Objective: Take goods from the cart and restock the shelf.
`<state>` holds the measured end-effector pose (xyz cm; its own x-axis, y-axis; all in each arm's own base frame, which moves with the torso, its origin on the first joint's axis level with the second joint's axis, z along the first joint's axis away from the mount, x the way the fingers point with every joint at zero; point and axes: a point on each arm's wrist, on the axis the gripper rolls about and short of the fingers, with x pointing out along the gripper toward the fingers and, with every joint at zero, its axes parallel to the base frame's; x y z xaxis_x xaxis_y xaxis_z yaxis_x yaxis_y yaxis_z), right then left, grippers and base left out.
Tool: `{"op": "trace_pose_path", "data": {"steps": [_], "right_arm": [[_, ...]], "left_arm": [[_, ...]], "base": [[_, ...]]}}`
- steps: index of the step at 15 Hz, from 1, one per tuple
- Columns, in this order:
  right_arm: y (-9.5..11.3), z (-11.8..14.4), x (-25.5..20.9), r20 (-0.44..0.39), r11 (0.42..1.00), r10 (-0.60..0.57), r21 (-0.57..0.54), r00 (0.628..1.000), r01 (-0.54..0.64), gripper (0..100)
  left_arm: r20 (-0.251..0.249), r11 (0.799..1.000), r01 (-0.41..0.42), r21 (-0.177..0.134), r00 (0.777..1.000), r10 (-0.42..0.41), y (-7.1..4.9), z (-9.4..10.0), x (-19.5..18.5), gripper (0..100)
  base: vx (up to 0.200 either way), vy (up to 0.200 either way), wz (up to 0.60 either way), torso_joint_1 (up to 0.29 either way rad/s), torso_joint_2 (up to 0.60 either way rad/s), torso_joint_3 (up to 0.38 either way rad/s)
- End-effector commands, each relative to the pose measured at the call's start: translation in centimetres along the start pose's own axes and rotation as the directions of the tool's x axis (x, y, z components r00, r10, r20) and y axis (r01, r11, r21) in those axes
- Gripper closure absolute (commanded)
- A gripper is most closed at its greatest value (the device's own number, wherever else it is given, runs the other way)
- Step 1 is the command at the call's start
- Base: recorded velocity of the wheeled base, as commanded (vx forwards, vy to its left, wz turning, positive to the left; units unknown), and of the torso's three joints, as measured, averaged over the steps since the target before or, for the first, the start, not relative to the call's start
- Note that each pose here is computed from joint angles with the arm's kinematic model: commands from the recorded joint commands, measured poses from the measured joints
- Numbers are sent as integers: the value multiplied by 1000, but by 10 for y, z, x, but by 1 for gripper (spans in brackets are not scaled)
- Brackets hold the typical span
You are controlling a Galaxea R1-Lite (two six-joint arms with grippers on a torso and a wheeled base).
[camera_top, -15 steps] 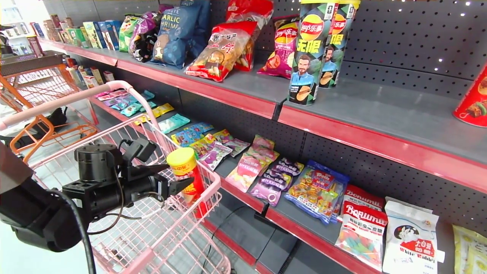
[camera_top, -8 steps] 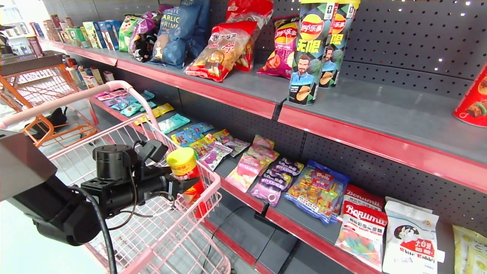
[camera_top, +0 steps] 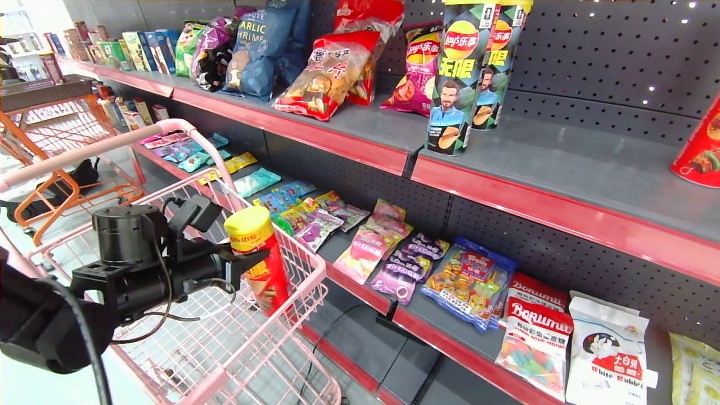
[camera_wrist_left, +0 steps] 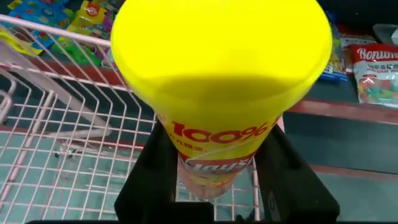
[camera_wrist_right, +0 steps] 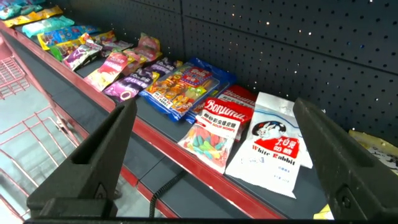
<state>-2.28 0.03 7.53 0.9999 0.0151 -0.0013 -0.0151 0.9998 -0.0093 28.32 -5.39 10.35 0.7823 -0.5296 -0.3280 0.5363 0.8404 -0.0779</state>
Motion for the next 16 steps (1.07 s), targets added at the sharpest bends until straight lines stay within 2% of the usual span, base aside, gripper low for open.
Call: {"op": "trace_pose_path", "data": {"steps": [1,2,3,4,6,8,9,10,11,13,14,15,16], "right_arm": [[0,0,0,0,1000,0,-1,1000,0,0],[0,0,0,0,1000,0,-3,1000,0,0],[0,0,0,0,1000,2,-3,1000,-2,0],[0,0,0,0,1000,0,-1,1000,0,0],[0,0,0,0,1000,0,0,1000,0,0],[0,0,0,0,1000,0,0,1000,0,0],[0,0,0,0,1000,0,-1,1000,0,0],[0,0,0,0,1000,0,0,1000,0,0],[0,0,0,0,1000,0,-1,1000,0,0],[0,0,0,0,1000,0,-1,1000,0,0],[0,0,0,0,1000,0,0,1000,0,0],[0,0,0,0,1000,0,0,1000,0,0],[0,0,0,0,1000,0,0,1000,0,0]], "left_arm": [[90,998,-62,11,994,61,-9,56,-64,100],[85,997,-73,-18,994,74,-18,71,-90,100],[99,996,-77,-39,992,81,-33,85,-122,100],[127,995,-88,-38,988,93,-46,92,-152,100],[193,995,-96,-10,977,96,-76,88,-208,100],[212,992,-128,-9,969,127,-99,70,-251,100],[213,989,-149,-13,966,148,-104,64,-259,100],[219,970,-242,-22,946,241,-112,51,-276,100],[241,952,-304,-31,922,303,-115,47,-284,100],[286,902,-430,-52,859,426,-119,42,-297,100],[295,887,-460,-37,843,450,-120,39,-300,100],[299,872,-490,2,832,467,-121,34,-302,100],[306,864,-503,23,826,473,-122,32,-304,100]], "base": [[0,0,0,0,0,0],[0,0,0,0,0,0],[0,0,0,0,0,0],[0,0,0,0,0,0],[0,0,0,0,0,0],[0,0,0,0,0,0],[0,0,0,0,0,0],[0,0,0,22,-105,-80],[0,0,0,85,-276,-198],[0,0,0,129,-425,-281],[0,0,0,159,-481,-315],[0,0,0,168,-515,-344],[0,0,0,188,-520,-339]]}}
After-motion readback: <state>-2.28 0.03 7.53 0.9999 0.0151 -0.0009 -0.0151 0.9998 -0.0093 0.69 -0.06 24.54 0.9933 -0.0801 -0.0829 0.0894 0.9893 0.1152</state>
